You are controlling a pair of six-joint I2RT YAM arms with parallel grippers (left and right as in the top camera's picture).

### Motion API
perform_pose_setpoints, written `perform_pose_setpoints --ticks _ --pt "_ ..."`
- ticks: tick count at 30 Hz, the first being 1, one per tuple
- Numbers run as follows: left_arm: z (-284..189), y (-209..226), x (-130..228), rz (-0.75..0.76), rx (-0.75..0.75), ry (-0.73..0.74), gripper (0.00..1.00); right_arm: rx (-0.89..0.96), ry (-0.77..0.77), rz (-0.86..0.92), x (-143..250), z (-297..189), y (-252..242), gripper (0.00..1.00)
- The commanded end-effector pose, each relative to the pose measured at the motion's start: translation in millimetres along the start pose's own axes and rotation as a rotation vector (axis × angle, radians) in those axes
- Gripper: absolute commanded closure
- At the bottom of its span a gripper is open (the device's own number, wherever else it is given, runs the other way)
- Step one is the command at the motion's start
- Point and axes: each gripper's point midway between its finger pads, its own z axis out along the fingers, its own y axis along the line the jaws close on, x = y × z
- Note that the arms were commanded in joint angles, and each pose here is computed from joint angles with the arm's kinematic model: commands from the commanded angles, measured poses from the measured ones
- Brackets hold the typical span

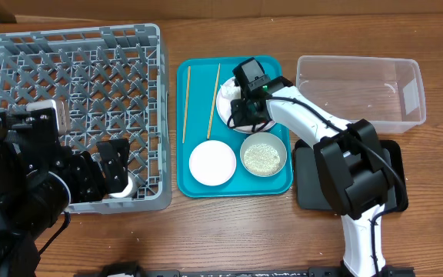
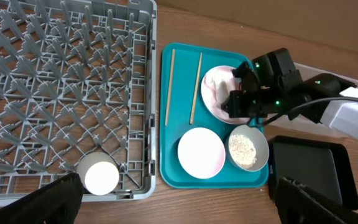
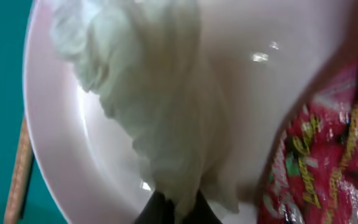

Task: Sort waste into correct bins and load items into the dishwasher
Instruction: 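Grasp the red wrapper and tissue on the white plate with the right gripper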

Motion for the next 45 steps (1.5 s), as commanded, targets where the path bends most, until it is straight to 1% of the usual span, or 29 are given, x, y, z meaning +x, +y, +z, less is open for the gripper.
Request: perform_pose_setpoints --ticks 1,5,7,10,13,15,17,20,21,22,23,24,26,28,29,30,31,33,35,38,39,42,45 --pt "-3 -3 -1 0.026 0.009 -0.008 0.00 -0.038 -0.095 0.056 -29 -66 7 0.96" --pt "-3 -3 -1 0.026 0.009 -0.008 0.00 -0.023 -0.148 0.109 -35 -126 -11 0.96" --pt "-3 -3 -1 0.026 0.009 -0.008 0.00 0.032 -0.192 0.144 -37 -155 -34 0.96" --pt "-3 -3 -1 0.026 0.009 -0.008 0.00 0.102 -0.231 0.210 -38 -181 -71 0.96" --pt "-3 -3 -1 0.026 0.009 -0.008 0.00 0.139 -0.216 0.287 -35 -186 -108 0.96" --pt "-3 -3 -1 0.026 0.009 -0.008 0.00 0.161 -0.188 0.328 -28 -177 -128 0.96" --pt "-3 -3 -1 0.026 0.009 -0.008 0.00 0.178 -0.156 0.355 -21 -162 -143 0.80" --pt "-3 -3 -1 0.026 0.009 -0.008 0.00 0.196 -0.099 0.377 -6 -143 -155 0.79" --pt "-3 -3 -1 0.026 0.009 -0.008 0.00 0.200 -0.083 0.380 -2 -140 -156 0.79" --pt "-3 -3 -1 0.026 0.009 -0.008 0.00 0.203 -0.070 0.381 2 -138 -156 0.69" --pt "-3 -3 -1 0.026 0.009 -0.008 0.00 0.202 -0.065 0.381 3 -140 -156 0.51" --pt "-3 -3 -1 0.026 0.009 -0.008 0.00 0.196 -0.070 0.379 1 -143 -154 0.43" --pt "-3 -3 -1 0.026 0.009 -0.007 0.00 0.129 -0.098 0.366 -9 -154 -139 0.37" --pt "-3 -3 -1 0.026 0.009 -0.007 0.00 0.030 -0.136 0.342 -21 -165 -117 0.34" --pt "-3 -3 -1 0.026 0.009 -0.007 0.00 -0.074 -0.177 0.291 -33 -173 -91 0.34" --pt "-3 -3 -1 0.026 0.009 -0.007 0.00 -0.131 -0.202 0.241 -39 -176 -74 0.34" --pt "-3 -3 -1 0.025 0.009 -0.007 0.00 -0.160 -0.223 0.195 -44 -177 -59 0.34" --pt "-3 -3 -1 0.025 0.009 -0.006 0.00 -0.159 -0.240 0.126 -48 -172 -42 0.34" --pt "-2 -3 -1 0.025 0.009 -0.005 0.00 -0.093 -0.258 0.071 -51 -161 -31 0.34" --pt "-2 -2 -1 0.025 0.009 -0.004 0.00 0.076 -0.277 -0.011 -54 -135 -28 0.34" --pt "-2 -2 -1 0.025 0.009 -0.004 0.00 0.133 -0.284 -0.037 -56 -125 -30 0.34" --pt "-2 -2 -1 0.025 0.009 -0.004 0.00 0.276 -0.290 -0.081 -63 -88 -42 0.27" --pt "-2 -2 -1 0.025 0.009 -0.004 0.00 0.332 -0.276 -0.090 -67 -55 -55 0.26"
